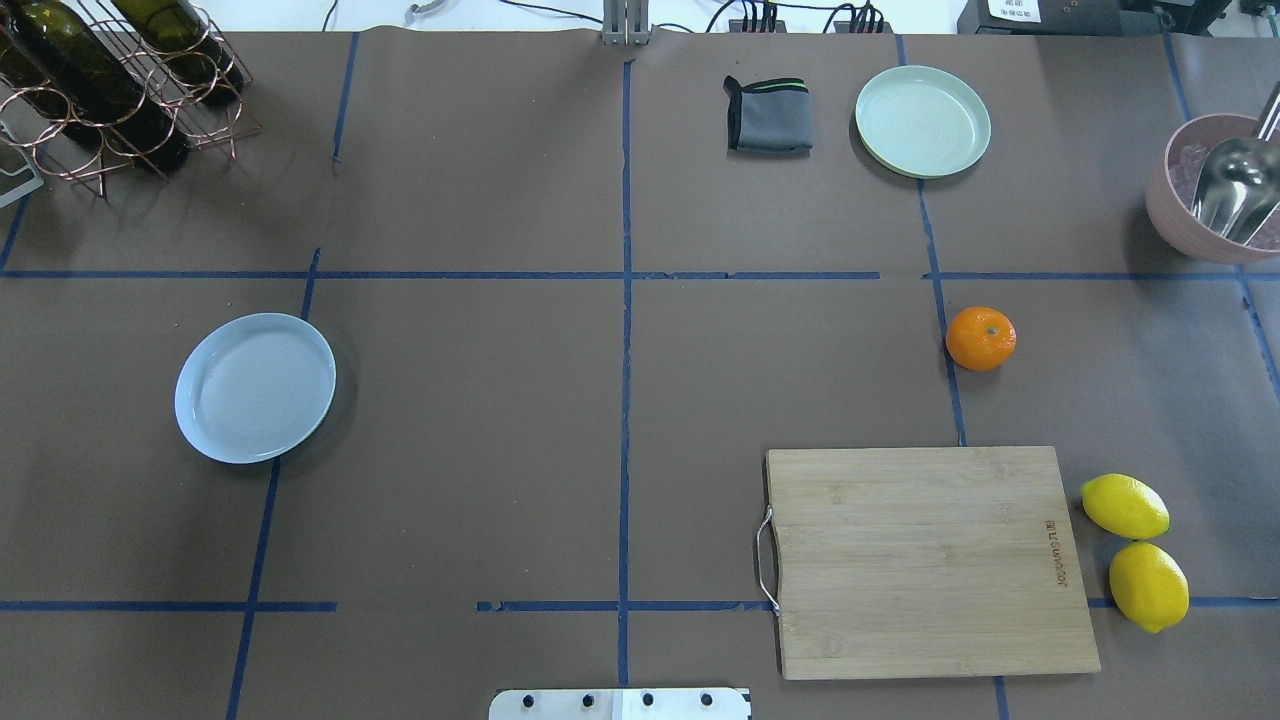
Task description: Pick orange to plate
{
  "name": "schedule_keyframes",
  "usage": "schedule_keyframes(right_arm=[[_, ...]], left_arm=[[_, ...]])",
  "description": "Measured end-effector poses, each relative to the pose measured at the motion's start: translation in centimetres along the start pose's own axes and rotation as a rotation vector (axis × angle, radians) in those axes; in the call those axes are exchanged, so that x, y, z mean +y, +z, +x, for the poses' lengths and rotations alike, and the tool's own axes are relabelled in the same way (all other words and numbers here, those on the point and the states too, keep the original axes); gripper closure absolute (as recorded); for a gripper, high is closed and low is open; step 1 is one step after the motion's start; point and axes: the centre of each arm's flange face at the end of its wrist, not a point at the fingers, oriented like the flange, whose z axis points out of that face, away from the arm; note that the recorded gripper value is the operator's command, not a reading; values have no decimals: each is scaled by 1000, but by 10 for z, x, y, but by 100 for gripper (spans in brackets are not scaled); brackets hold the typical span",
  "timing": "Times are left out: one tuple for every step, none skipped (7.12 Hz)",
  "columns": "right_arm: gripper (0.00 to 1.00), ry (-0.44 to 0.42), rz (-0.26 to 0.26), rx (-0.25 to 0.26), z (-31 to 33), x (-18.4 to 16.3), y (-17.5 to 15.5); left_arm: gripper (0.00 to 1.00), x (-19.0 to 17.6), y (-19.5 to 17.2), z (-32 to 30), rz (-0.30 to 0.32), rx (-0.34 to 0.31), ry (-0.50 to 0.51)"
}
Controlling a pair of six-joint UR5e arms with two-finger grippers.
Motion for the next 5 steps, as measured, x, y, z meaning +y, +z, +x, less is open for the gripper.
schedule_keyframes(right_arm=[[0, 2, -1, 0, 0, 1, 0], [0, 11, 0, 0, 1, 2, 1], [0, 27, 0, 0, 1, 2, 1], [0, 39, 2, -1, 1, 3, 1], [0, 45, 3, -2, 0, 3, 1]], left_arm=[[0, 1, -1, 1, 4, 0, 7], [0, 3, -5, 6, 14, -1, 21], [0, 0, -16, 19, 33, -9, 46], [0, -3, -27, 33, 54, -17, 72], [0, -2, -30, 38, 60, -19, 85]])
